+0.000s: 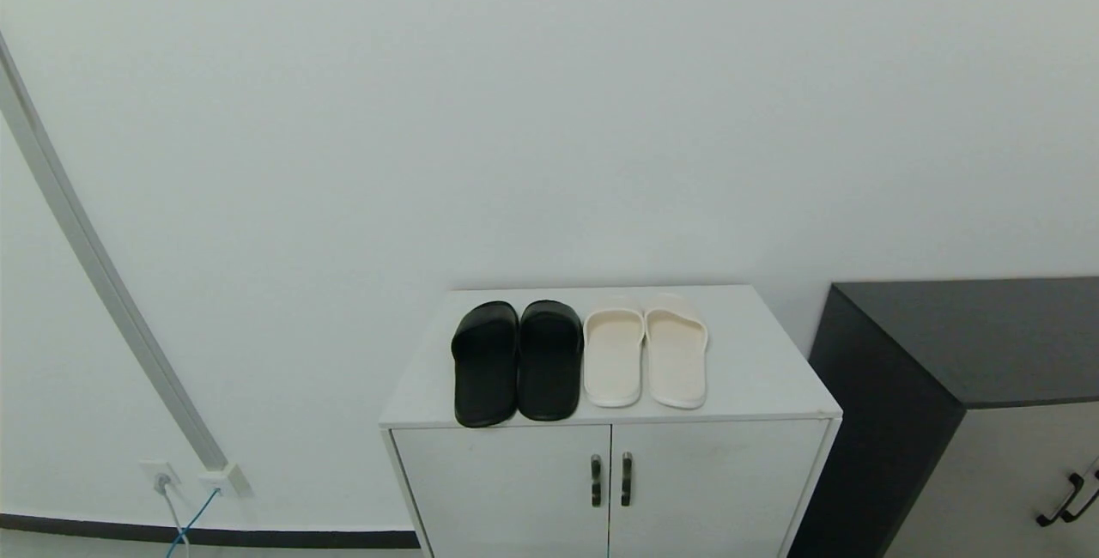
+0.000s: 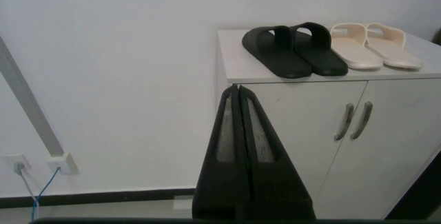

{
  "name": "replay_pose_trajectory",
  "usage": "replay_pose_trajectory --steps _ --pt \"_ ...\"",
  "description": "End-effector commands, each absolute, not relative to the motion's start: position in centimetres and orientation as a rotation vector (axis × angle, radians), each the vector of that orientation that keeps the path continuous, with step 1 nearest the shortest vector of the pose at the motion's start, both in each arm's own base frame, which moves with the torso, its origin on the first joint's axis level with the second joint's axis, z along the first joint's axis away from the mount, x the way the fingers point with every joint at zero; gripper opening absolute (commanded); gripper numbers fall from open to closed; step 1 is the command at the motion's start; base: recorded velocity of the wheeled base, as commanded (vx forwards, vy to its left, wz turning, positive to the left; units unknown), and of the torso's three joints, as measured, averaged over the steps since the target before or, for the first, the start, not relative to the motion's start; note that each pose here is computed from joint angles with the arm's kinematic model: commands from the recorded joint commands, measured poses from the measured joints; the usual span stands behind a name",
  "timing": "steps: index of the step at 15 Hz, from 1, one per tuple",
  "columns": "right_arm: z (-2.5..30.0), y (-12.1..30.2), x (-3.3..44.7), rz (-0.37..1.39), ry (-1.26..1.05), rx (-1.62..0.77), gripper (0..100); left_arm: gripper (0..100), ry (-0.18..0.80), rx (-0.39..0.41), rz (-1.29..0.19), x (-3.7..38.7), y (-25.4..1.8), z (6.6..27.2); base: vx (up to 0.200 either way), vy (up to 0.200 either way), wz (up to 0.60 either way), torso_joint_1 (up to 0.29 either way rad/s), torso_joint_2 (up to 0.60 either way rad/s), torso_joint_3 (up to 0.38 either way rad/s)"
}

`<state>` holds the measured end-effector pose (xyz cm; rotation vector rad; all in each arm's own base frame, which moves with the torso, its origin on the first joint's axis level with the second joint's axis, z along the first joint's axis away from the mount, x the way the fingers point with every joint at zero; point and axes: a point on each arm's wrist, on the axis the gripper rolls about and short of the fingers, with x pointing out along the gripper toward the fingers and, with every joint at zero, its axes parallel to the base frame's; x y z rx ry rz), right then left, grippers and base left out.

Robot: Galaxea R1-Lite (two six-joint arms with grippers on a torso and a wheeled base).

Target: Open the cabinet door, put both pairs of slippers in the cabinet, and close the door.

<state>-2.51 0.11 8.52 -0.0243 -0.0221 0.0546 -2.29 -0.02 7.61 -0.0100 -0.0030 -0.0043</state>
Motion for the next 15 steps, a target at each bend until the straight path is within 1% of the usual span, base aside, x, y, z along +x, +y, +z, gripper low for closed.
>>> replay_pose_trajectory --steps 1,3,4,5,6,10,12,14,15 --pt "11.5 0.1 -2.2 0.104 0.012 -0.010 100 0 -0.002 -0.011 -0.003 -2.3 0.0 7.6 0.000 0.000 0.00 0.000 0.00 0.000" --pt "11.5 0.4 -0.6 0.199 0.144 -0.025 100 0 -0.002 -0.012 -0.003 -2.3 0.0 7.6 0.000 0.000 0.00 0.000 0.00 0.000" --pt "11.7 0.4 -0.1 0.214 0.175 -0.021 100 0 -0.002 -0.011 -0.005 -2.3 0.0 7.6 0.000 0.000 0.00 0.000 0.00 0.000" --pt "12.7 0.5 1.7 0.245 0.225 -0.016 100 0 -0.002 -0.011 -0.005 -2.3 0.0 7.6 0.000 0.000 0.00 0.000 0.00 0.000" --pt "13.1 0.6 2.6 0.265 0.234 -0.014 100 0 -0.002 -0.011 -0.005 -2.3 0.0 7.6 0.000 0.000 0.00 0.000 0.00 0.000" --pt "14.9 1.9 8.8 0.374 0.286 -0.026 100 0 0.000 -0.009 -0.005 -2.3 0.0 7.6 0.000 0.000 0.00 0.000 0.00 0.000" --pt "15.3 3.1 10.8 0.406 0.322 -0.042 100 0 0.000 -0.008 -0.005 -2.3 0.0 7.6 0.000 0.000 0.00 0.000 0.00 0.000" --pt "15.8 5.4 12.4 0.446 0.351 -0.030 100 0 0.000 -0.009 -0.006 -2.3 0.0 7.6 0.000 0.000 0.00 0.000 0.00 0.000" --pt "16.2 7.9 13.6 0.454 0.357 -0.015 100 0 0.000 -0.008 -0.006 -2.3 0.0 7.6 0.000 0.000 0.00 0.000 0.00 0.000"
